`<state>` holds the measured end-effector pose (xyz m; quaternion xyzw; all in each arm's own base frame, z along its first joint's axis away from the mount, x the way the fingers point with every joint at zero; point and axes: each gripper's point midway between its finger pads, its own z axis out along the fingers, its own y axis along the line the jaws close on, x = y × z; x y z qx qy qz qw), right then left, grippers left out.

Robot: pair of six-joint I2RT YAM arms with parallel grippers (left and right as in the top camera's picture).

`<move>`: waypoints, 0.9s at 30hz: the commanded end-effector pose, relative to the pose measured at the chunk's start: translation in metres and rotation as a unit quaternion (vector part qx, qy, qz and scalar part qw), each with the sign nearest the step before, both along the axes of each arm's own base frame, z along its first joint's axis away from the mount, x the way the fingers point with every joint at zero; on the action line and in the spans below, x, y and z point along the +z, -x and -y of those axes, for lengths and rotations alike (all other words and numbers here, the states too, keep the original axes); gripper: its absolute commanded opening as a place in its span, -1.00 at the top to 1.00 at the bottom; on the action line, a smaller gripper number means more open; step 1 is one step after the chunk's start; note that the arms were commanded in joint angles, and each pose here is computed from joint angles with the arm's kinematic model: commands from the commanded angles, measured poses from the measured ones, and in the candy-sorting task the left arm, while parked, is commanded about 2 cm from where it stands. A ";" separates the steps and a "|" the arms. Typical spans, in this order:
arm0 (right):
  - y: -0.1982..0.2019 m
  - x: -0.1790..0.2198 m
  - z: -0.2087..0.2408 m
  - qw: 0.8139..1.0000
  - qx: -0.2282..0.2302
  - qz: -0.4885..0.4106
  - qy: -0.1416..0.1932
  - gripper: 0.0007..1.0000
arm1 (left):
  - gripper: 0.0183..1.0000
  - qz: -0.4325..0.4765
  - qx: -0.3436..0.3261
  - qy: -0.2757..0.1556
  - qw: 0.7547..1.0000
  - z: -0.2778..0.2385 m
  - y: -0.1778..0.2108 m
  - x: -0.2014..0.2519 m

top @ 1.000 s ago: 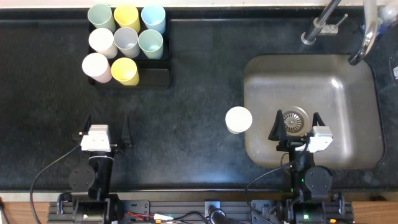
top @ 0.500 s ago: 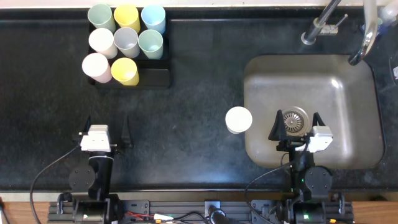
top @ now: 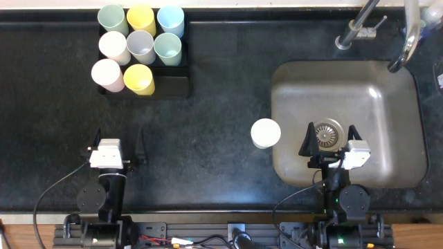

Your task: Store Cups

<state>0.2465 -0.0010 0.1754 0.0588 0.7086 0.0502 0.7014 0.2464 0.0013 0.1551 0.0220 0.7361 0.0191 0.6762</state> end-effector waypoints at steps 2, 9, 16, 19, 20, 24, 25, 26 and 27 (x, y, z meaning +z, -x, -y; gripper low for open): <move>0.001 0.005 -0.001 1.000 0.002 0.009 0.001 -1.00 | -1.00 0.003 0.004 -0.010 1.000 -0.001 0.001 0.001; 0.021 0.072 -0.020 0.996 0.050 -0.071 -0.013 -1.00 | -1.00 0.003 0.004 -0.010 1.000 -0.001 0.001 0.001; 0.036 0.068 -0.042 0.909 0.091 -0.405 0.023 -1.00 | -1.00 0.003 0.004 -0.010 1.000 -0.001 0.001 0.001; 0.039 0.045 -0.049 0.839 0.112 -0.526 0.080 -1.00 | -1.00 0.003 0.003 -0.010 1.000 -0.001 0.001 0.001; 0.035 0.037 -0.050 0.821 0.117 -0.548 0.105 -1.00 | -1.00 0.003 0.004 -0.010 1.000 -0.001 0.001 0.001; 0.006 0.003 -0.053 0.763 0.137 -0.603 0.187 -1.00 | -1.00 0.003 0.004 -0.010 1.000 -0.001 0.001 0.001; 0.000 -0.003 -0.059 0.753 0.154 -0.610 0.192 -0.99 | -1.00 0.003 0.004 -0.010 1.000 -0.001 0.001 0.001; -0.006 -0.009 -0.067 0.742 0.179 -0.615 0.198 -1.00 | -1.00 0.003 0.004 -0.010 1.000 -0.001 0.001 0.001; -0.011 -0.013 -0.075 0.731 0.201 -0.621 0.199 -0.99 | -1.00 0.003 0.004 -0.010 1.000 -0.001 0.001 0.001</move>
